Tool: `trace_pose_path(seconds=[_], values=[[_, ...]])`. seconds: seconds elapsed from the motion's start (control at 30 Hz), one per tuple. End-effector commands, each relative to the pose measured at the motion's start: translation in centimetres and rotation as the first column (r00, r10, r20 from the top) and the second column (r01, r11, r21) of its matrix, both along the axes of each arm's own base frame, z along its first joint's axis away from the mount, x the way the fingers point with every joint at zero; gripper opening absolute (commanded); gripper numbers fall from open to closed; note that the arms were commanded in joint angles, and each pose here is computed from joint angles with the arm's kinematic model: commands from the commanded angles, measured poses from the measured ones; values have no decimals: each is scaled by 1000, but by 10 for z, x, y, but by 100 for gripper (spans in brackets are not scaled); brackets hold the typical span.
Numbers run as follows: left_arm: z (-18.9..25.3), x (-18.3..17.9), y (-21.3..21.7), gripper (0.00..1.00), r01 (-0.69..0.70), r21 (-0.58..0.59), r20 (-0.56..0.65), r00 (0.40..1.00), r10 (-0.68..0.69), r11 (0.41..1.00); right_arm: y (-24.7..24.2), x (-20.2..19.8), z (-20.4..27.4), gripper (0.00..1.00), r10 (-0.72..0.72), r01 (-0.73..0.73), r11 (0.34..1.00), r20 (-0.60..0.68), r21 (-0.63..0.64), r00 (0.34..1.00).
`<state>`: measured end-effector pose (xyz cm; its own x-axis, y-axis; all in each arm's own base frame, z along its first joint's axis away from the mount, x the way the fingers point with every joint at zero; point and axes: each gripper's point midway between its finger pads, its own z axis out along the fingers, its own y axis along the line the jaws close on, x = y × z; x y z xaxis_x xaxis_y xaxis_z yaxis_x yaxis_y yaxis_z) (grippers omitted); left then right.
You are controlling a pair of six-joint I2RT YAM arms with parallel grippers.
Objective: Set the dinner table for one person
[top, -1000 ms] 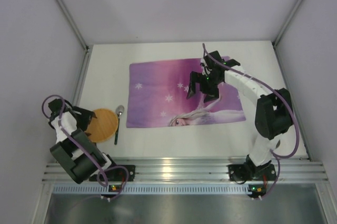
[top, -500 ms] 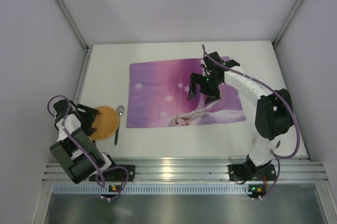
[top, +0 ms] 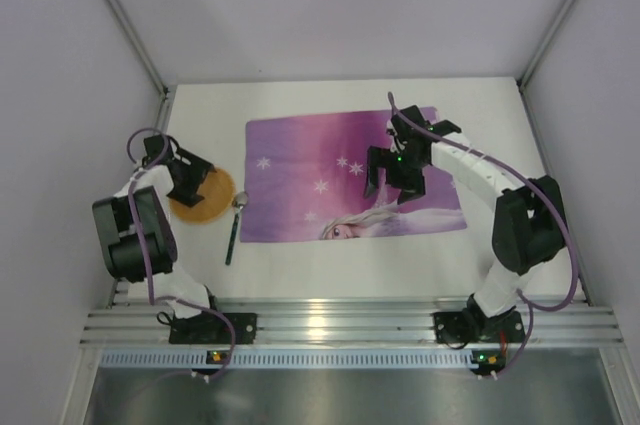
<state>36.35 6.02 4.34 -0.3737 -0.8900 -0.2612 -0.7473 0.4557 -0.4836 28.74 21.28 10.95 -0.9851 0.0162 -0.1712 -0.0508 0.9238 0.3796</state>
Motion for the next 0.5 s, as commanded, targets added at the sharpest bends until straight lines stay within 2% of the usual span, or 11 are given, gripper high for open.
trace_pose_path(seconds=[0.0,0.03,0.13,0.17,0.27,0.3,0.43,0.47], values=[[-25,29,5,84,-25,45,-62,998,28,999,-8,-3,7,100,9,-8,1000,44,-5,999],[-35,33,2,84,-19,38,-98,995,23,999,-8,-3,5,100,8,-8,1000,42,-2,999],[-22,77,-10,85,28,32,-42,999,-27,999,-10,1,2,100,9,-9,1000,47,-3,999],[-2,102,-19,85,61,26,22,998,-62,998,-11,3,2,100,12,-12,1000,52,-3,999],[19,128,-37,85,120,-1,76,990,-120,993,-11,10,0,100,7,-7,1000,55,2,998],[40,141,-35,85,120,21,118,986,-122,993,-11,13,-1,100,5,-6,1000,55,3,998],[88,134,-21,87,91,76,166,981,-102,993,-7,21,-5,100,3,-4,1000,53,15,999],[87,126,-13,87,81,70,160,983,-91,994,-7,23,-7,100,-2,1,1000,49,16,999]])
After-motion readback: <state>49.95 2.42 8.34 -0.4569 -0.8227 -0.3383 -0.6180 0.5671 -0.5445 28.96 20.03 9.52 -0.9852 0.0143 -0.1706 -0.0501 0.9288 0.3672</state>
